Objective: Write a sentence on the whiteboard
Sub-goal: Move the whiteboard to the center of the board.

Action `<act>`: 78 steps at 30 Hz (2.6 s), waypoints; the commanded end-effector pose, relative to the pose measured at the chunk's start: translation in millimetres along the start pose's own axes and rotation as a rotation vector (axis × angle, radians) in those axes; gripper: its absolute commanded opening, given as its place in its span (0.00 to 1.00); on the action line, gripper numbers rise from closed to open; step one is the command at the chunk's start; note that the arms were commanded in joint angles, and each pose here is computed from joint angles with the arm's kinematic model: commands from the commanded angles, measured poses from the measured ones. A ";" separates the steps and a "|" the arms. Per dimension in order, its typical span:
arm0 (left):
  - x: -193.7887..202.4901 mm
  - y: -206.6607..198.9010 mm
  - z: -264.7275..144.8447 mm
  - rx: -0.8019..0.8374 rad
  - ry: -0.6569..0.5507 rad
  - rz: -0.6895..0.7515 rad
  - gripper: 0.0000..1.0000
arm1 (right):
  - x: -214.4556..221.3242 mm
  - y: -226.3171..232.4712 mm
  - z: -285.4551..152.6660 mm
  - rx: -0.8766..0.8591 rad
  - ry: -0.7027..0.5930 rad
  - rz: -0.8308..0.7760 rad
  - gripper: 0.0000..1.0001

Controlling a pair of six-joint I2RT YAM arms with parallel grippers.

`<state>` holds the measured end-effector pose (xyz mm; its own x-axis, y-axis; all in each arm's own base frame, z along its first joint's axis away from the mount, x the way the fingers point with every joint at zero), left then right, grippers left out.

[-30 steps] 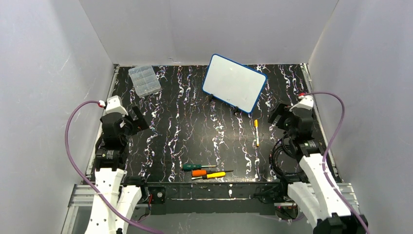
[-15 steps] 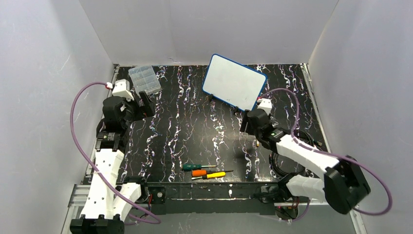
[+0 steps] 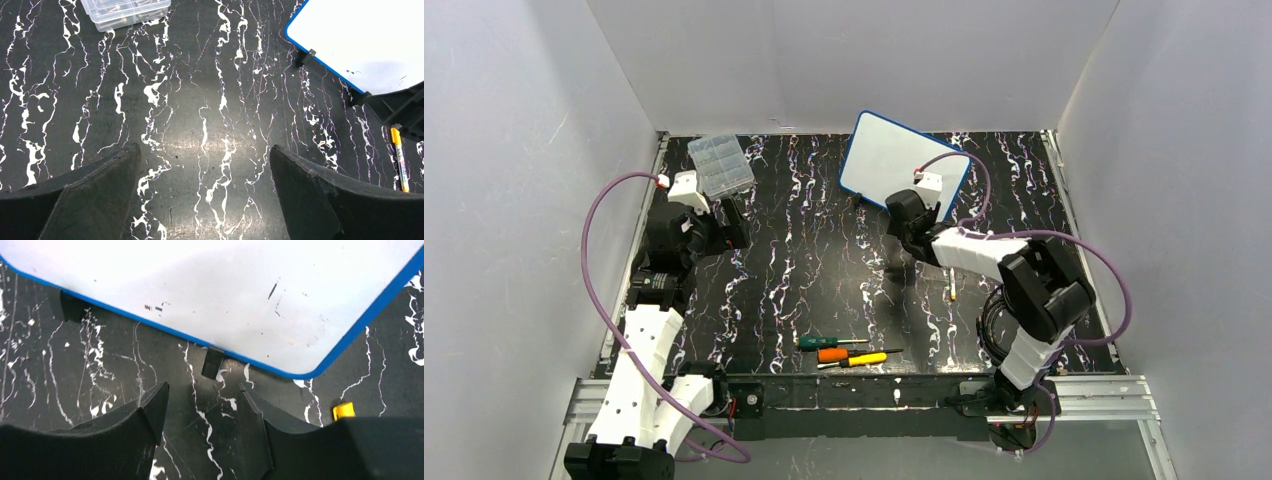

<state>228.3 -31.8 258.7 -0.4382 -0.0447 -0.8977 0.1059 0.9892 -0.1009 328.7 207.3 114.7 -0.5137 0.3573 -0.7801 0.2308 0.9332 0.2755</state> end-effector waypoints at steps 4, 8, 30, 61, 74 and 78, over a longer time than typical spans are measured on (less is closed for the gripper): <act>-0.7 0.8 -2.8 -0.009 -0.014 0.018 0.99 | -10.7 11.0 22.4 0.105 -0.097 0.044 0.60; -0.5 0.6 -2.8 -0.007 -0.013 0.018 0.99 | -1.1 10.2 33.4 0.131 -0.081 0.031 0.58; 0.4 0.4 -2.3 -0.006 -0.012 0.017 0.99 | 27.6 0.3 39.9 0.043 -0.006 -0.124 0.01; 2.2 -3.1 0.5 0.024 -0.001 0.006 0.99 | 82.6 -8.9 -54.0 -0.451 0.290 -0.514 0.52; 4.3 -6.7 2.1 0.047 0.014 -0.002 0.99 | 32.0 -83.6 -108.4 -0.068 0.225 -0.336 0.66; 4.8 -7.7 1.8 0.051 0.016 -0.001 0.99 | 22.3 -116.0 -98.2 0.085 0.291 -0.260 0.58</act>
<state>228.4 -36.5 257.7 -0.4433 -0.0435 -0.8953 0.1330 0.9846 -0.1137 210.5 151.8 127.1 -0.7157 0.0266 -0.6979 -0.0909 0.9872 0.1309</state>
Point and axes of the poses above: each gripper's point midway between its finger pads, its own z axis out along the fingers, its own y axis along the line the jaws close on, x = y × z, the point moved 7 cm from there along -z, back along the fingers, and after that the axes turned 9 degrees about z, right-handed, at the moved point
